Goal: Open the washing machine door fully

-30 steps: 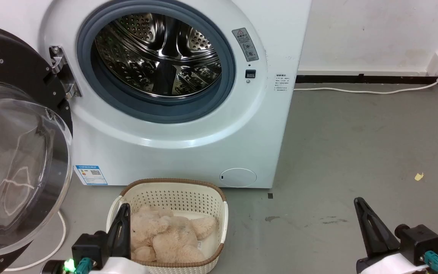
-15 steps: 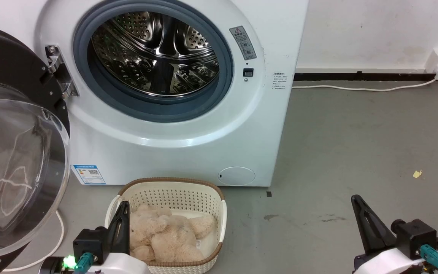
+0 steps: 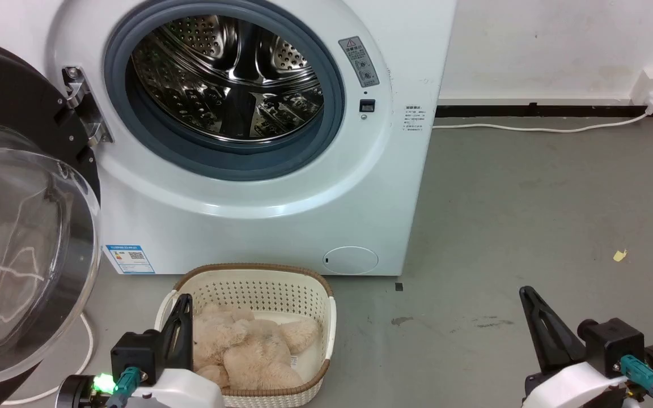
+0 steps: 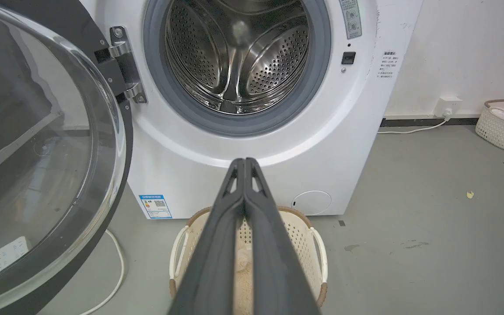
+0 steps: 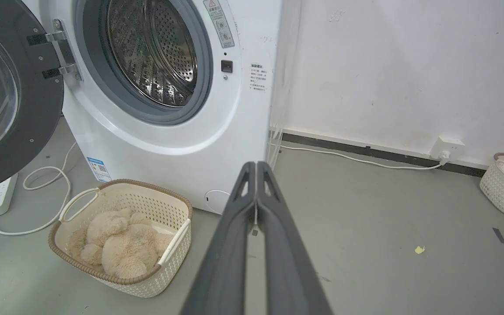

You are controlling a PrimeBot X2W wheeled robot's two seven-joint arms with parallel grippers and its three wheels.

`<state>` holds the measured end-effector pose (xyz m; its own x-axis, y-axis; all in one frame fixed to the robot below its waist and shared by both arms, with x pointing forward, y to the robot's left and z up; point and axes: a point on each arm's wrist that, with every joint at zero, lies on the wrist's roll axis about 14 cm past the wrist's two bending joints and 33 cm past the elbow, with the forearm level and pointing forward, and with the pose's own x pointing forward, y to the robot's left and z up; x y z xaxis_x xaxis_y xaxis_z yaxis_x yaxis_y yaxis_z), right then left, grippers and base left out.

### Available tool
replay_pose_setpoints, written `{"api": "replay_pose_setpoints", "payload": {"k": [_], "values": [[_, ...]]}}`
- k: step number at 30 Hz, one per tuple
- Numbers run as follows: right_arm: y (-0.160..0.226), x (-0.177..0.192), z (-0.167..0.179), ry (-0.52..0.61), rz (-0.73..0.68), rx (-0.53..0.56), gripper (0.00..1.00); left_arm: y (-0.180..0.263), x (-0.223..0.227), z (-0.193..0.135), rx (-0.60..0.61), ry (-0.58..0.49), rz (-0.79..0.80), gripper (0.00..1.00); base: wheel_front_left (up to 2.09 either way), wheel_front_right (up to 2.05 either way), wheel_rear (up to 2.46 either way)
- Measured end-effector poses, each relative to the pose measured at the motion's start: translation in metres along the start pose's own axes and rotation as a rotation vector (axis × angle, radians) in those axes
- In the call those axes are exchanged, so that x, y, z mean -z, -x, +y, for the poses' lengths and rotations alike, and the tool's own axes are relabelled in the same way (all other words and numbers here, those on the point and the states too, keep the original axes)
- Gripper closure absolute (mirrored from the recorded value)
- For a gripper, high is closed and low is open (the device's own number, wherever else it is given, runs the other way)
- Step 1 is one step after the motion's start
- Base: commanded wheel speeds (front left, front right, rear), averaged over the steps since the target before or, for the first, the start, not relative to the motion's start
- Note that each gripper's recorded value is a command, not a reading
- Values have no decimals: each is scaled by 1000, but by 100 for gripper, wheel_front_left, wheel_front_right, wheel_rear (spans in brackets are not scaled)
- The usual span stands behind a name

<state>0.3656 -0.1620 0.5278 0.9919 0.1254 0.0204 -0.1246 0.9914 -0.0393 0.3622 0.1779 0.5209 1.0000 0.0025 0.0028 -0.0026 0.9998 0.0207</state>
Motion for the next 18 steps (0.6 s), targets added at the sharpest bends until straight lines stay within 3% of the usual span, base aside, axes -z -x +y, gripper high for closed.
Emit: {"api": "replay_pose_setpoints", "payload": {"k": [18], "values": [[-4, 3, 1, 4, 34, -5, 100, -7, -1, 0, -1, -21, 21, 100, 0, 0, 0]]}}
